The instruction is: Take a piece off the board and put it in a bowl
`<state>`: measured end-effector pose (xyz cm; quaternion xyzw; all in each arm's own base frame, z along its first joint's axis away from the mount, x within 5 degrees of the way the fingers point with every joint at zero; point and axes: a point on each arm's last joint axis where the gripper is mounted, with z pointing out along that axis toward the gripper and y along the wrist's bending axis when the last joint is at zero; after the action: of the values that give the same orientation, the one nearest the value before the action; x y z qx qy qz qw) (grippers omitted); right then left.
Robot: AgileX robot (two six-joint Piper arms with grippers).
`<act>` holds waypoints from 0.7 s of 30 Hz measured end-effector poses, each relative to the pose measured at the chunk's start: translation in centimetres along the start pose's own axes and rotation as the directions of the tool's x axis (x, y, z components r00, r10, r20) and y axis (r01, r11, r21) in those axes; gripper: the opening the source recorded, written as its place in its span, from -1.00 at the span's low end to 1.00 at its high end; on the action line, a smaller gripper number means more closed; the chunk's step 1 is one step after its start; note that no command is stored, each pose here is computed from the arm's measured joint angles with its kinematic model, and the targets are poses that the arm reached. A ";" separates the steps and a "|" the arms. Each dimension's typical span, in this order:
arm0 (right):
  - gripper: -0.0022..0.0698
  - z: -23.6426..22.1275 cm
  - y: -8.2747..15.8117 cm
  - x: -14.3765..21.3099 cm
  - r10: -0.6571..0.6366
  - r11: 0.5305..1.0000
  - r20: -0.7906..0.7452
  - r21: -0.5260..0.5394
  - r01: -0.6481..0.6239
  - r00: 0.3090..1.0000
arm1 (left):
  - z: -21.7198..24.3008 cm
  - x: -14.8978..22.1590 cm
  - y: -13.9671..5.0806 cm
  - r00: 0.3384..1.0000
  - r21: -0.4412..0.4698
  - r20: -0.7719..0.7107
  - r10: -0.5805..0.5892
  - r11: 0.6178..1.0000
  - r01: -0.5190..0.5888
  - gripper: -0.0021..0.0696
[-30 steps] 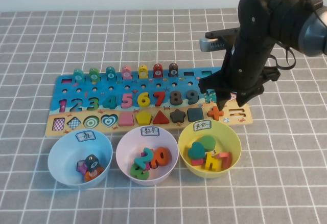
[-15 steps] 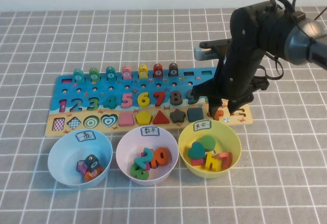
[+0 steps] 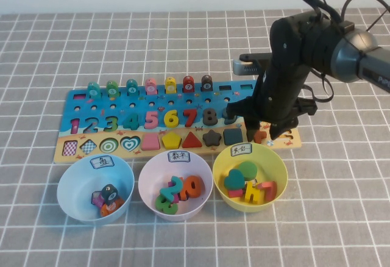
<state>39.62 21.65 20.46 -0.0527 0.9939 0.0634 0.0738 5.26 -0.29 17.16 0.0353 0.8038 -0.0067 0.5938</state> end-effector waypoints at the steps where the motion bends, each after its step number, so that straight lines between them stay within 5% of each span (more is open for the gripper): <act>1: 0.02 0.0 0.0 0.0 -0.002 1.000 0.002 0.003 0.002 1.000 | 0.0 0.0 0.0 1.000 0.000 0.000 0.000 1.000 0.000 -0.94; 9: 0.29 -0.2 -0.1 -0.4 -0.014 1.000 0.023 0.019 0.013 1.000 | 0.0 0.0 0.0 1.000 0.000 0.000 0.000 1.000 0.000 -0.94; 21: 0.16 -0.1 0.1 -0.8 -0.013 1.000 0.061 0.008 0.013 0.998 | 0.0 0.0 0.0 1.000 0.000 0.000 0.000 1.000 0.000 -0.94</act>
<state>40.34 21.79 20.72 -0.0570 0.9910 0.0606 0.1045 5.26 -0.29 17.16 0.0353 0.8038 -0.0067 0.5938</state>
